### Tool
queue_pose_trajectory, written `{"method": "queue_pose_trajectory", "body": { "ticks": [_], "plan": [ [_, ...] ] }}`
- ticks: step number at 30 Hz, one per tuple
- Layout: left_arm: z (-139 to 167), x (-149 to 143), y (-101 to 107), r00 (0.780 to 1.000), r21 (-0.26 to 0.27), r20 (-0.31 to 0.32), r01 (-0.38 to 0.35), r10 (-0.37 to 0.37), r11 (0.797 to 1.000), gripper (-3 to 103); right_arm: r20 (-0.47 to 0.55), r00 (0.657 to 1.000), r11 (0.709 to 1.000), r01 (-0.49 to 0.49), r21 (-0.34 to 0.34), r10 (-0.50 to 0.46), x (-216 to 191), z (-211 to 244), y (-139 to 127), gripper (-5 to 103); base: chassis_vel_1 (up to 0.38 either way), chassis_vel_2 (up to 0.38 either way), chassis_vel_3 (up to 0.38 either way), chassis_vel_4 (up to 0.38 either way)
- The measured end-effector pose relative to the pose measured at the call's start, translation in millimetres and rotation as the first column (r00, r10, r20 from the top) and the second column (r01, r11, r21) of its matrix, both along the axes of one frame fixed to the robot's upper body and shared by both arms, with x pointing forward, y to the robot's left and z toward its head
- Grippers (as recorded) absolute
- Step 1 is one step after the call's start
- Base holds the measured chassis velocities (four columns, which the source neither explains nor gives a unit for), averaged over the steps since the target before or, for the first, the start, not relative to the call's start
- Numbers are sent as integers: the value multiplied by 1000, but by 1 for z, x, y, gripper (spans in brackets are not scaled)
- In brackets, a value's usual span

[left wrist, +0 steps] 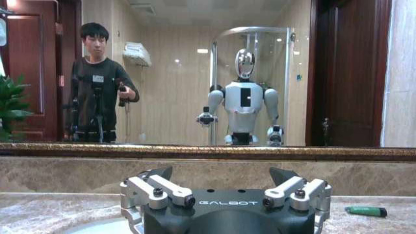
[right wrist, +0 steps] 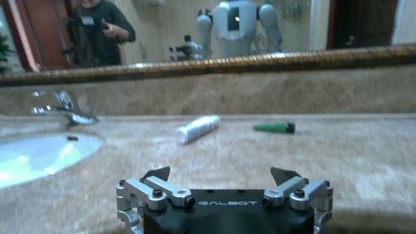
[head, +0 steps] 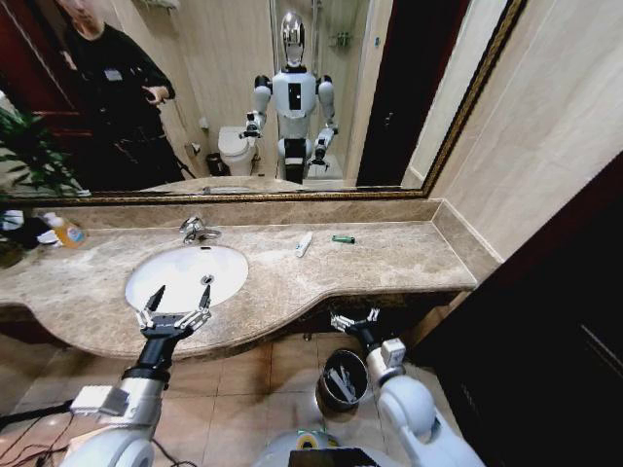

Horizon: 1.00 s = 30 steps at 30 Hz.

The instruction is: Pick up the trash from the sink and place it in the trash bin.

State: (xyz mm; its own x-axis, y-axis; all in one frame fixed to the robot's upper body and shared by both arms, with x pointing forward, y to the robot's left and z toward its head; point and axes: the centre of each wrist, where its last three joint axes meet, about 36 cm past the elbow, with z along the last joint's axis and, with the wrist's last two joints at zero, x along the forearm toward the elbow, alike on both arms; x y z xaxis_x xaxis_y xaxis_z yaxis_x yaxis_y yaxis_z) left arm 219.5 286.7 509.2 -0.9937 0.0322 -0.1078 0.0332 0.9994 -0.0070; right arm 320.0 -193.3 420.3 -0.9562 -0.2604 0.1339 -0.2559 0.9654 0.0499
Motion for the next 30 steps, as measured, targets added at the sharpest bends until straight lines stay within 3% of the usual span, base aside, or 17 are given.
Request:
{"method": "queue_pose_trajectory", "body": {
  "ticks": [9, 14, 23, 30],
  "plan": [
    [0, 0, 0, 1000, 0, 0, 0, 0, 1000, 100, 51, 997, 998, -62, 4, 62, 72, 24, -4, 100, 0, 0, 0, 0],
    [0, 0, 0, 1000, 0, 0, 0, 0, 1000, 100, 30, 994, 994, -105, 19, 104, 103, 37, 10, 100, 0, 0, 0, 0],
    [0, 0, 0, 1000, 0, 0, 0, 0, 1000, 100, -28, 995, 995, -99, -8, 98, 173, 56, 58, 100, 0, 0, 0, 0],
    [0, 0, 0, 1000, 0, 0, 0, 0, 1000, 100, -43, 995, 996, -86, -30, 85, 203, 60, 88, 100, 0, 0, 0, 0]
  ]
}}
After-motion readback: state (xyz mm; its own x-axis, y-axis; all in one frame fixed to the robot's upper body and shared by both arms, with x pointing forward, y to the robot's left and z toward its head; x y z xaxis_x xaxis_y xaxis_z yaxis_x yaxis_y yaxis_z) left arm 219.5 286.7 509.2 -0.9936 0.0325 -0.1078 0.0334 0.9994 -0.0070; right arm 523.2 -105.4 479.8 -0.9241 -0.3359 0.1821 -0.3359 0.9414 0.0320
